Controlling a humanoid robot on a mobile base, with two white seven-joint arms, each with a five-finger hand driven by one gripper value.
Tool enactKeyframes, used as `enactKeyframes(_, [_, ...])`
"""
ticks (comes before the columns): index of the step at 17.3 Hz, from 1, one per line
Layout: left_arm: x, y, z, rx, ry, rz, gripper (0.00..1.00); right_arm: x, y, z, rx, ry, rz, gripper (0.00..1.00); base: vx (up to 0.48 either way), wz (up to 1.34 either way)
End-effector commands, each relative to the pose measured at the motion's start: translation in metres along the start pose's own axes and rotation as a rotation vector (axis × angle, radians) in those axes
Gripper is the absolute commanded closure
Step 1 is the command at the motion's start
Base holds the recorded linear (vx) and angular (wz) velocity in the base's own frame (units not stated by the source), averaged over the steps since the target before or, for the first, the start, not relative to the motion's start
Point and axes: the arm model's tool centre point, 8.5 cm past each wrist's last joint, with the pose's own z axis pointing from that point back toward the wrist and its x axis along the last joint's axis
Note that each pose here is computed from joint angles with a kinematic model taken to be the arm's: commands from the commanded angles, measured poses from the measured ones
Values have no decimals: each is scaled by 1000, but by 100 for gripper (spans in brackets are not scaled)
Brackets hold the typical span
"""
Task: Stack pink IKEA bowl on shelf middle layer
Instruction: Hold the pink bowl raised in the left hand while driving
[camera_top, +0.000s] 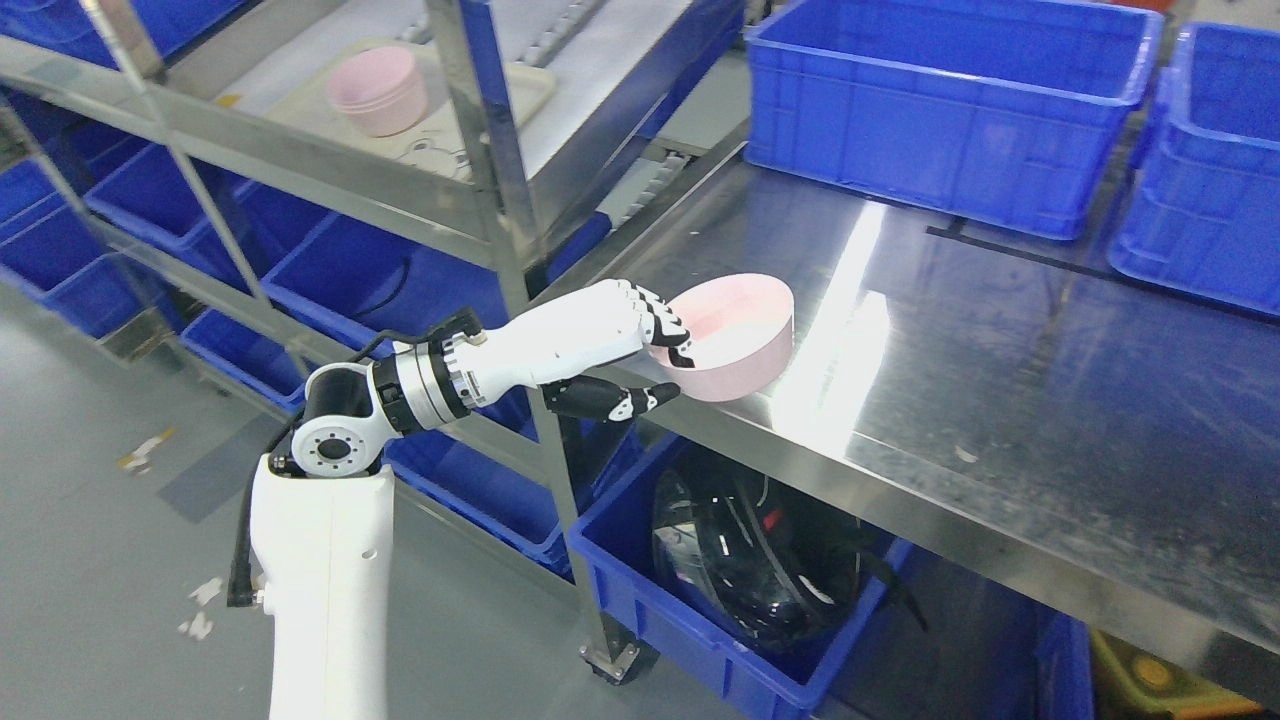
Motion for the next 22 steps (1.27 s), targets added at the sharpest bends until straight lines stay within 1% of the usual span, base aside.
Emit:
enactKeyframes(1, [-1,7,15,17,32,-25,100,-9,-10,0,-12,6,2,0,-54,739])
enactKeyframes(18, [-1,8,17,31,35,-22,99,-9,-10,0,-12,6,2,0,9,698])
enactKeyframes(22, [-1,-13,24,28,52,25,99,-9,-10,0,-12,6,2,0,7,463])
